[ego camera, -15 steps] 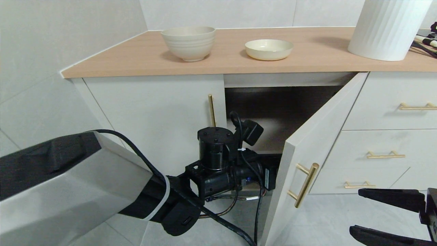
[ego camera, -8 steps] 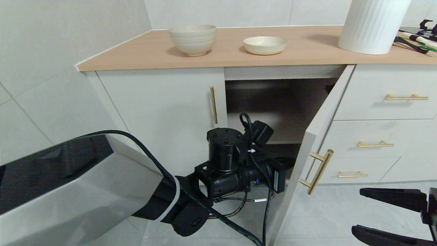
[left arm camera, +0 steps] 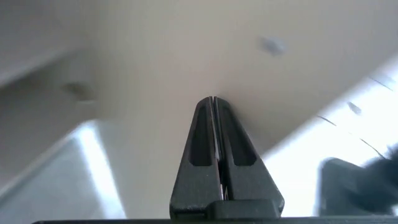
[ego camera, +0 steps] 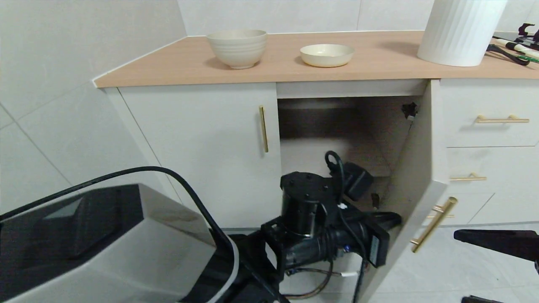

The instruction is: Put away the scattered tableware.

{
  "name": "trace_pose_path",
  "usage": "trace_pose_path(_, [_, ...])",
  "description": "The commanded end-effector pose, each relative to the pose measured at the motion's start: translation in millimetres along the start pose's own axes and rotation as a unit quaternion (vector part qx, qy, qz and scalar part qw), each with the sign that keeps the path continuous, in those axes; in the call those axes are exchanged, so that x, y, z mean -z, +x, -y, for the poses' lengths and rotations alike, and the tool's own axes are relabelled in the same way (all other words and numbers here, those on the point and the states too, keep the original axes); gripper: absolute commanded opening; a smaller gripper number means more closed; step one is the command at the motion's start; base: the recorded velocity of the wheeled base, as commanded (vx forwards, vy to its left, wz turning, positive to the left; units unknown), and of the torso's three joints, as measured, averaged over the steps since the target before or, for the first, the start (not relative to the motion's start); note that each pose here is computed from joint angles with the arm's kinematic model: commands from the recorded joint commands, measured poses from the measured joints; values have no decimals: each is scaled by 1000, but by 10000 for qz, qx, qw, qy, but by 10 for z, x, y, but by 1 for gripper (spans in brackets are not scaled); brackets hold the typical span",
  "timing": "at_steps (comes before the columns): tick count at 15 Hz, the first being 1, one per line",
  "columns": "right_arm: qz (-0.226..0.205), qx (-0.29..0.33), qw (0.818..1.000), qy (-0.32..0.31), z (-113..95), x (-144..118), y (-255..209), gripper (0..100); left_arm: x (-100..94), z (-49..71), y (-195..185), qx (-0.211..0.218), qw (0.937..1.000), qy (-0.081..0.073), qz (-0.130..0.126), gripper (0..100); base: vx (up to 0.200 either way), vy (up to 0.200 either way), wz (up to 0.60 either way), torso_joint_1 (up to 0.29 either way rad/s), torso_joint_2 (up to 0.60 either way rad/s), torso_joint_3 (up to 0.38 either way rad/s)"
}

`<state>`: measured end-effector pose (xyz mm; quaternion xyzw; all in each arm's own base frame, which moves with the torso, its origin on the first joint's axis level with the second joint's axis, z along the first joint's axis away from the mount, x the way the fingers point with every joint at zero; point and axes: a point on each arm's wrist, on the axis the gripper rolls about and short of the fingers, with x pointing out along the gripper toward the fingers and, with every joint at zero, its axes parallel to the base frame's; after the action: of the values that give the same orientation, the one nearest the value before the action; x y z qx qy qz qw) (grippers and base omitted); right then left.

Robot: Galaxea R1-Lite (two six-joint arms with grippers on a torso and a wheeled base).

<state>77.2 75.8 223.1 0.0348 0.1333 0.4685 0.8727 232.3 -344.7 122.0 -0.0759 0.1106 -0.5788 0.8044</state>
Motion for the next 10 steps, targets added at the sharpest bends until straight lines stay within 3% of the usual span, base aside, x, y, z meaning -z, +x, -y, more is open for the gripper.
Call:
trace_pose_path(1, [275,-344,9990,-124,-70,-14,-161,100,38,366,62,329,9994,65,-38,0,0,0,0,0,0,0])
trace_pose_path(2, [347,-523,9979,-180,-88,-19,-213,100,66,442,64,366,9993,74,-79,0,0,0,0,0,0,0])
trace_pose_path(4, [317,-501,9980,-235,-81,-17,-195,100,44,420,30,308,9995,64,-58,0,0,0,0,0,0,0])
trace_pose_path(7, [-132,54,9999,-19,41,-2,85,100,-197,-40,-340,-802,9964,52,264,0,0,0,0,0,0,0])
trace_pose_path(9, [-340,452,9984,92,162,-2,290,100,-322,-338,-665,-1570,9860,320,472,0,0,0,0,0,0,0])
trace_pose_path(10, [-386,578,9975,131,241,-41,447,100,-406,-499,-951,-2152,9730,564,620,0,0,0,0,0,0,0])
